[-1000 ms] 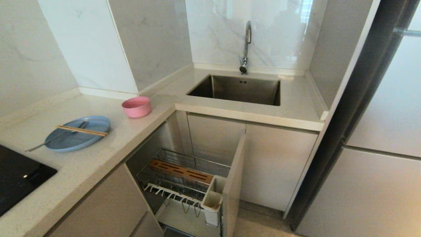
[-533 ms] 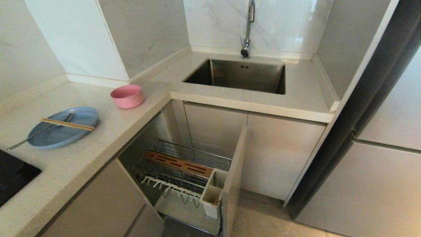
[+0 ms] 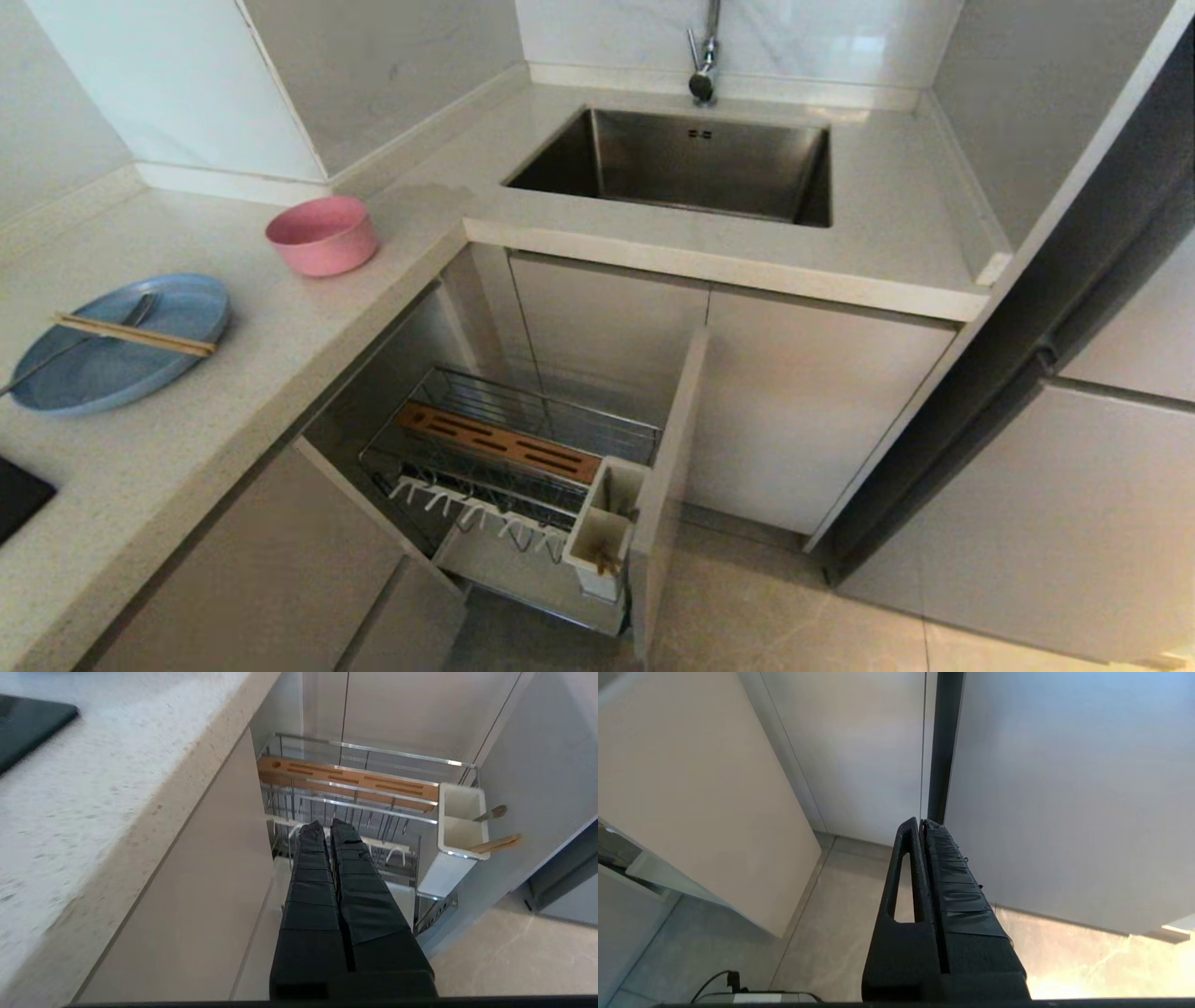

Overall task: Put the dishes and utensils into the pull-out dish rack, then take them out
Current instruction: Pick up the bowl and place it in the cupboard

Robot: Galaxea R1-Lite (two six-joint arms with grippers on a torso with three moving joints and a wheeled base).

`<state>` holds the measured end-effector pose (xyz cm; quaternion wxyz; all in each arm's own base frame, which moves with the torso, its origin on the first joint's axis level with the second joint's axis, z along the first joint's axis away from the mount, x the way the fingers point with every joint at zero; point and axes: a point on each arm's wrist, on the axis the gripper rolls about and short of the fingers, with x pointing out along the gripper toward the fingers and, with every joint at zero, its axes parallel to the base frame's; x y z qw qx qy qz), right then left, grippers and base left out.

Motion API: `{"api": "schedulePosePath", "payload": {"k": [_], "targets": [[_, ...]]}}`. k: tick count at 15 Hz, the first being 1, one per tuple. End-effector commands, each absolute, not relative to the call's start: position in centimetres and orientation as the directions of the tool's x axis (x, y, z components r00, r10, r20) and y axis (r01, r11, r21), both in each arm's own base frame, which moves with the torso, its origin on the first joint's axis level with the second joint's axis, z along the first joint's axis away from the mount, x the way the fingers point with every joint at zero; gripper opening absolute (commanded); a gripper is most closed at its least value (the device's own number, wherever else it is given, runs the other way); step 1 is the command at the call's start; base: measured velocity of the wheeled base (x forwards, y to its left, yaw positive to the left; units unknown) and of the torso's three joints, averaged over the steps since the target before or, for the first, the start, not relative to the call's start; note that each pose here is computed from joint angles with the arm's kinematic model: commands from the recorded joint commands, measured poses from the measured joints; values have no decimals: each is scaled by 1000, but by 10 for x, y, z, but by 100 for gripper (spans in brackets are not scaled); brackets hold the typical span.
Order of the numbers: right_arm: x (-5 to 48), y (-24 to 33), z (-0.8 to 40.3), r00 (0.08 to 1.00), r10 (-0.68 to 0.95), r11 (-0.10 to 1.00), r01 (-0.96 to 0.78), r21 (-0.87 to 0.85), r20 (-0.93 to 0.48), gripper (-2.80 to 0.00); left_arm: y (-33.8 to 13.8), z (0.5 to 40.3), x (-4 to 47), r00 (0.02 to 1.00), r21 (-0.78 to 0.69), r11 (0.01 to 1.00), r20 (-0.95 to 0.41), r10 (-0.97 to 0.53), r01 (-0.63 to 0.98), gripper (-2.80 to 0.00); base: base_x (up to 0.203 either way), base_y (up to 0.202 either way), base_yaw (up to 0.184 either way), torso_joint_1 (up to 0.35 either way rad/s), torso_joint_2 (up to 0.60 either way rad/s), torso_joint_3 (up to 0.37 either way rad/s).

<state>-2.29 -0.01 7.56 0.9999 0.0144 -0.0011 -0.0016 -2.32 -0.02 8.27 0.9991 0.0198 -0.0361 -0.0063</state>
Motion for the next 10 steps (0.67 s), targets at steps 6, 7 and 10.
{"api": "schedulePosePath", "payload": {"k": [6,7,10], "targets": [[-23,0,76,1000,-3,1000,3,29,3,-280,0,72,-20,999,37,999,34,-14,13,-280,0,0,0,4,1,-199],[-23,0,76,1000,-3,1000,3,29,3,-280,0,72,-20,999,36,999,34,-15,14,-280,0,0,0,3,2,-143],[-23,0,76,1000,-3,1000,3,29,3,-280,0,72,-20,999,36,999,34,-14,13,-280,0,0,0,4,3,-50]]}}
